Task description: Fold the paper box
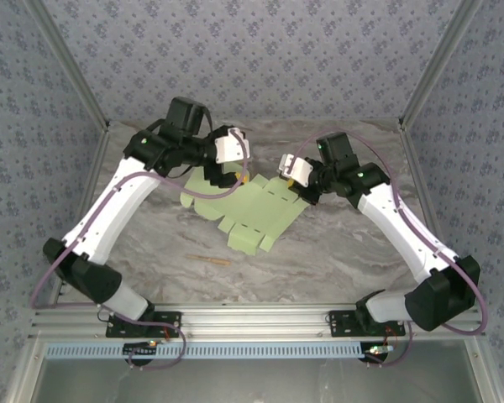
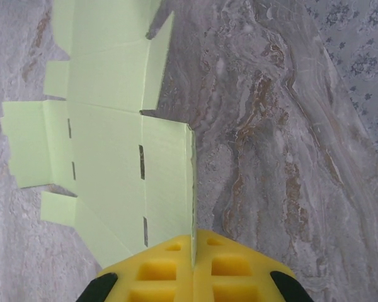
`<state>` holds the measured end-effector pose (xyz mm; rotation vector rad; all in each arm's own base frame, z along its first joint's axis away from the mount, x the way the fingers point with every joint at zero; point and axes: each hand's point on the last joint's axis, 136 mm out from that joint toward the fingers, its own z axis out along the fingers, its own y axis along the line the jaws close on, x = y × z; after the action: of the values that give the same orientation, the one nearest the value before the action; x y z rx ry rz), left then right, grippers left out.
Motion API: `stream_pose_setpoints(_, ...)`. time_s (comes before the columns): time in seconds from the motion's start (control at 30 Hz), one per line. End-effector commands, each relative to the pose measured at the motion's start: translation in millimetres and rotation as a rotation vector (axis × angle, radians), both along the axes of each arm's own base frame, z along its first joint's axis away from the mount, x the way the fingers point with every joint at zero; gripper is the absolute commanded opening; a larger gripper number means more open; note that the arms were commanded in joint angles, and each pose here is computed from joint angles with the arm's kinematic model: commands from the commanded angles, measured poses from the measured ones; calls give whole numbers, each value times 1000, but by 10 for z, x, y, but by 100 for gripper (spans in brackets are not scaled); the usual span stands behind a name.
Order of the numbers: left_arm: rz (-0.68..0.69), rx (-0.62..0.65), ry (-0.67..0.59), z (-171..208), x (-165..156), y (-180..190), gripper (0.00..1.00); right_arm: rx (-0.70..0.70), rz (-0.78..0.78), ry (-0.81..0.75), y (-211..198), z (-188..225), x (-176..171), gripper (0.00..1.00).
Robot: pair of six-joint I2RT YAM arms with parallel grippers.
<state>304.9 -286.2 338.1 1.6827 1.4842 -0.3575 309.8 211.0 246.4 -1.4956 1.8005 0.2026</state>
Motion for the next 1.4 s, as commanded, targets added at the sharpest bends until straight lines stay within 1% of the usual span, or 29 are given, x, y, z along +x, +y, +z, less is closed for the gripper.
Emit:
stream_pose_setpoints(0.0,-49,124,84,-235,-100,56,83,-78,24,-63,-32,90,8,0)
stream_pose_setpoints(0.07,-55,166,125,-334,-91,57,80,-104,24,-90,-35,122,15,0)
stream_pose_setpoints(0.1,-58,176,130,-303,-81,47,77,-114,24,-103,-34,140,19,0)
stream_pose_setpoints(0.17,-69,200,181,-353,-108,25,74,-132,16,-125,-40,183,31,0)
stream_pose_setpoints(0.27,-86,224,249,-418,-158,-10,65,-155,3,-155,-53,244,46,0)
stream_pose_setpoints(0.37,-69,249,300,-495,-145,-12,57,-173,-9,-181,-79,295,53,0)
stream_pose_setpoints(0.57,-45,298,335,-630,-81,4,45,-177,-16,-216,-118,387,38,0)
stream_pose_setpoints(0.77,-37,316,342,-720,-5,-16,36,-158,6,-244,-102,447,2,0)
stream_pose_setpoints(0.83,-34,321,345,-747,22,-25,34,-152,13,-243,-87,455,-12,0)
stream_pose_setpoints(0.93,-16,335,337,-778,85,-16,33,-150,20,-236,-87,438,-38,0)
stream_pose_setpoints(1.03,-17,311,327,-721,109,-33,39,-160,19,-223,-101,395,-48,0)
stream_pose_setpoints(1.13,-42,278,332,-643,65,-64,39,-167,14,-221,-106,368,-36,0)
stream_pose_setpoints(1.2,-36,278,348,-664,67,-62,31,-161,12,-224,-98,377,-27,0)
stream_pose_setpoints(1.27,-23,277,375,-689,78,-60,17,-141,8,-229,-74,415,-17,0)
stream_pose_setpoints(1.3,-11,271,393,-694,93,-53,13,-130,0,-232,-68,436,-5,0)
stream_pose_setpoints(1.37,4,259,421,-694,109,-48,10,-108,-15,-233,-51,471,14,0)
